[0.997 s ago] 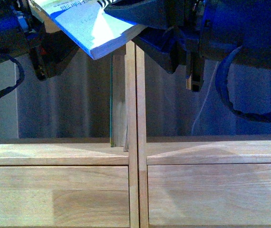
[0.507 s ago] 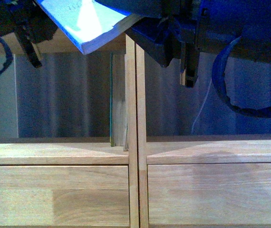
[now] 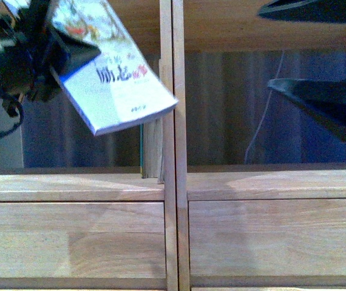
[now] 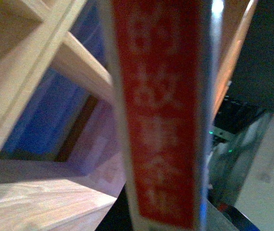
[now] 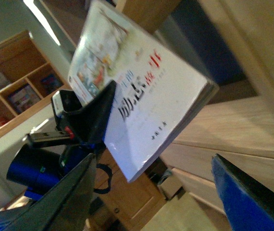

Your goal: Organize books on shelf

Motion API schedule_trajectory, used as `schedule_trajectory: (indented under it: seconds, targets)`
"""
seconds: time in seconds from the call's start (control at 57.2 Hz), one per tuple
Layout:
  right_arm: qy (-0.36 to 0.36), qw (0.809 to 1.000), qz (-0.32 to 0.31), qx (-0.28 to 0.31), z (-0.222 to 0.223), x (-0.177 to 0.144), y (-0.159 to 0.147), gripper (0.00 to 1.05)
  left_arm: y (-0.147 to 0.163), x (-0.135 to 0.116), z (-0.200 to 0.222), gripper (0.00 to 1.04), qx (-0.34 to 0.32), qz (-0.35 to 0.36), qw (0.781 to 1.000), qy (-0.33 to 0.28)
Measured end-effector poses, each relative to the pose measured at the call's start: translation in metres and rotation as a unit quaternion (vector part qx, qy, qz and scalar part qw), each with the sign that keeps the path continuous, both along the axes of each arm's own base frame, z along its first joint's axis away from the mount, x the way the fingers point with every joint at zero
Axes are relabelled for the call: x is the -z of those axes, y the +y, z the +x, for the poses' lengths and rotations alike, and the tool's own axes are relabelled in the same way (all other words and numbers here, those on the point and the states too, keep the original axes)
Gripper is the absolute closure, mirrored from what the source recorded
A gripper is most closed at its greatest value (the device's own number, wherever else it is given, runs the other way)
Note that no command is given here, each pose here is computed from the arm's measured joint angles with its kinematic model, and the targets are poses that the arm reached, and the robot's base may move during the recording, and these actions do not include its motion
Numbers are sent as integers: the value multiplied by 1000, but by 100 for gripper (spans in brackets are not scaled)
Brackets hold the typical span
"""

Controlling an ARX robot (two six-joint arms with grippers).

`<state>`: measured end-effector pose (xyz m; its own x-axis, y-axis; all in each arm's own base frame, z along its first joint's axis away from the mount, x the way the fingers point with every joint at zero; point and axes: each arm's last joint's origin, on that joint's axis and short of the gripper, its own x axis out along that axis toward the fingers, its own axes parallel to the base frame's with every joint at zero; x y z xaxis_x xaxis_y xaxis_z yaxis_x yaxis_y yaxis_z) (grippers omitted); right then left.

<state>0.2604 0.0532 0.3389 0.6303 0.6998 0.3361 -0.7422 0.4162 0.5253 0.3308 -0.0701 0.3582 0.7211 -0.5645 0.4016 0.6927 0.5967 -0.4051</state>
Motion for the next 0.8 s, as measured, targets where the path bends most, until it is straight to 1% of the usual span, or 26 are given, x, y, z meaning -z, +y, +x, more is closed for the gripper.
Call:
schedule_trajectory:
  seconds: [0.017,0.087,0.122,0.21,0.315,0.35,0.42,0.507,0.682,0.805]
  targets:
    - [-2,1000,-2,10,-3,0,-7,18,1,2,5,98,-22,15,1000,1]
    - [-12,999,-11,33,-13,1,-29,9,3,5,20,98,-76,44,996,6]
    - [-15,999,-15,44,-19,2,-40,6,5,5,27,98,-102,57,993,3]
    - [-22,997,-27,73,-34,4,-62,7,7,0,41,98,-144,78,987,-6]
    - [-32,994,-40,97,-56,9,-84,7,7,-11,54,98,-185,108,976,-33]
    - [-34,993,-45,105,-66,12,-92,7,5,-16,60,98,-199,130,970,-45]
    - [-41,990,-59,118,-81,16,-100,7,2,-19,71,98,-217,160,961,-54]
    - [-39,987,-77,137,-98,24,-109,7,-1,-17,88,98,-234,191,952,-44]
    - [-70,978,-103,165,-122,28,-116,7,-5,5,124,98,-268,241,933,-19]
    - [-82,977,-96,173,-130,25,-118,7,-8,20,143,98,-273,274,922,-12]
